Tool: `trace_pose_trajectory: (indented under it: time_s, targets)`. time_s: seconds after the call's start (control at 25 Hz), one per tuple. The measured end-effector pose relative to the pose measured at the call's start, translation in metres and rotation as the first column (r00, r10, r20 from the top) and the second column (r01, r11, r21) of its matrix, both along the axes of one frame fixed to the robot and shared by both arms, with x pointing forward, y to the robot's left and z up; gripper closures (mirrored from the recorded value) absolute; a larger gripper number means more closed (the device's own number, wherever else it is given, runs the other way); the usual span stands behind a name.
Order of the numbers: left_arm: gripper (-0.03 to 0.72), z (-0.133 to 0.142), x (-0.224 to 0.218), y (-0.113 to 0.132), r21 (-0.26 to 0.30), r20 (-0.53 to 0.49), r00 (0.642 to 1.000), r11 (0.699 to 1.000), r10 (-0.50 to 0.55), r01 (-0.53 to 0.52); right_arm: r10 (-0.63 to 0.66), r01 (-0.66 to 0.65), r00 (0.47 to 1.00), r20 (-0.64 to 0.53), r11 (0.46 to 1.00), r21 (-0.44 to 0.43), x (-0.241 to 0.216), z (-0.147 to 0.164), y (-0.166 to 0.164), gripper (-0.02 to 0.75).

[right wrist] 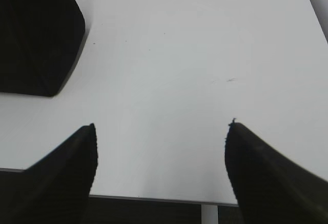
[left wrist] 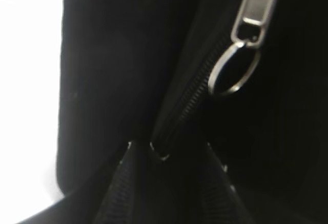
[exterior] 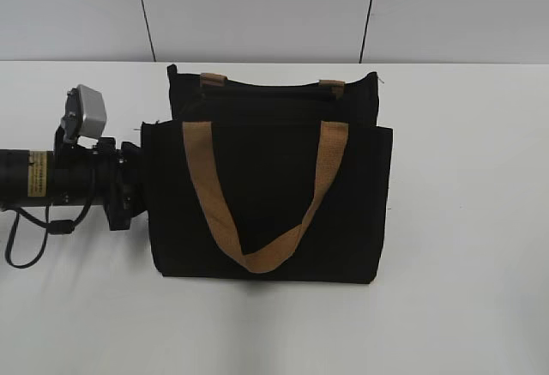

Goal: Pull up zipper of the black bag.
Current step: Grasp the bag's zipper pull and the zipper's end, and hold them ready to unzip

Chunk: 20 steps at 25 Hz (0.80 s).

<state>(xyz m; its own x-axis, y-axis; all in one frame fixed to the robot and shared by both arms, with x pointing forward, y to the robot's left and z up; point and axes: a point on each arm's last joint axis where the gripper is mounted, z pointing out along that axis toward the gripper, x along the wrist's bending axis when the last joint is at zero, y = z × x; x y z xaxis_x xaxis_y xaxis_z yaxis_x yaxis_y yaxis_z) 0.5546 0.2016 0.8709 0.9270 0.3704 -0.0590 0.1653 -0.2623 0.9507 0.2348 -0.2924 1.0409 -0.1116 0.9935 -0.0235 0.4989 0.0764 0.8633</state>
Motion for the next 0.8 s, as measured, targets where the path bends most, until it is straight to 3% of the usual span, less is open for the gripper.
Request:
trace_pose_trajectory:
  time_s: [0.16, 0.28, 0.36, 0.6, 0.8]
  targets:
    - [0.409, -0.005, 0.007, -0.014, -0.012, -0.002, 1.000, 1.000, 0.005, -0.005, 0.000, 0.000, 1.000, 0.000, 1.000, 0.000, 0.000, 0.000, 0.000, 0.150]
    - [0.601, -0.006, 0.012, -0.016, -0.020, -0.010, 0.999, 0.999, 0.050, -0.050, 0.000, 0.000, 1.000, 0.000, 1.000, 0.000, 0.000, 0.000, 0.000, 0.150]
    - [0.664, -0.006, 0.012, -0.016, -0.018, -0.009, 0.998, 0.998, 0.056, -0.056, 0.000, 0.000, 1.000, 0.000, 1.000, 0.000, 0.000, 0.000, 0.000, 0.150]
    - [0.666, 0.019, 0.003, -0.010, 0.017, 0.036, 0.995, 0.995, 0.094, -0.095, 0.000, 0.000, 1.000, 0.000, 1.000, 0.000, 0.000, 0.000, 0.000, 0.150]
    - [0.666, 0.055, -0.010, 0.005, 0.135, 0.110, 0.973, 0.967, 0.203, -0.217, 0.000, 0.000, 1.000, 0.000, 1.000, 0.000, 0.000, 0.000, 0.000, 0.150]
